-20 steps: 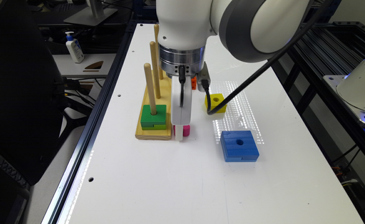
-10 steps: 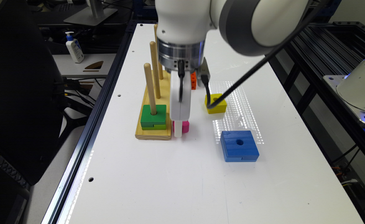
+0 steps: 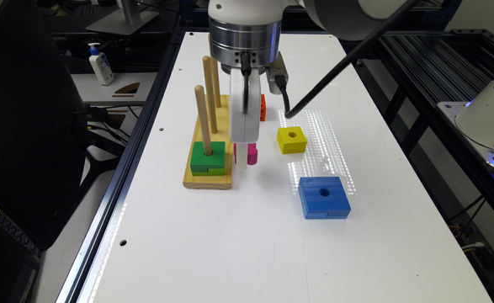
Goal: Pick up pink flower.
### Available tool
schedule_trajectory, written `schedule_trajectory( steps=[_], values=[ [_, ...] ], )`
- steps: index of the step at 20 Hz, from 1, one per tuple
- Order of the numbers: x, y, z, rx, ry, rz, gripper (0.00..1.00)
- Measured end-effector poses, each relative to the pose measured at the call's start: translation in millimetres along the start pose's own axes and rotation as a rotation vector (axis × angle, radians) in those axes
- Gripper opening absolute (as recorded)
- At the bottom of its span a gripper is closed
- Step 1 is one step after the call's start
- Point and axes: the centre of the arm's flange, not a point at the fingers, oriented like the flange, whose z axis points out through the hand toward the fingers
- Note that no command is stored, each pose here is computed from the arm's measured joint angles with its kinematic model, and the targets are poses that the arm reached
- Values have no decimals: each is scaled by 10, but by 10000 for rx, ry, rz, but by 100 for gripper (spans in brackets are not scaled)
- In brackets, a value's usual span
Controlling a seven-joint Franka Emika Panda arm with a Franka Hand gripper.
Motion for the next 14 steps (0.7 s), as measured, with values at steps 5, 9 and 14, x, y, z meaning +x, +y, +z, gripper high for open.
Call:
schedule_trajectory(
  steps=[5,9,14],
  values=[
    [-44,-9,-340,-118,72,6,0],
    [-50,-7,-349,-141,62,21,0],
    [-65,-18,-597,-92,204,11,0]
  ],
)
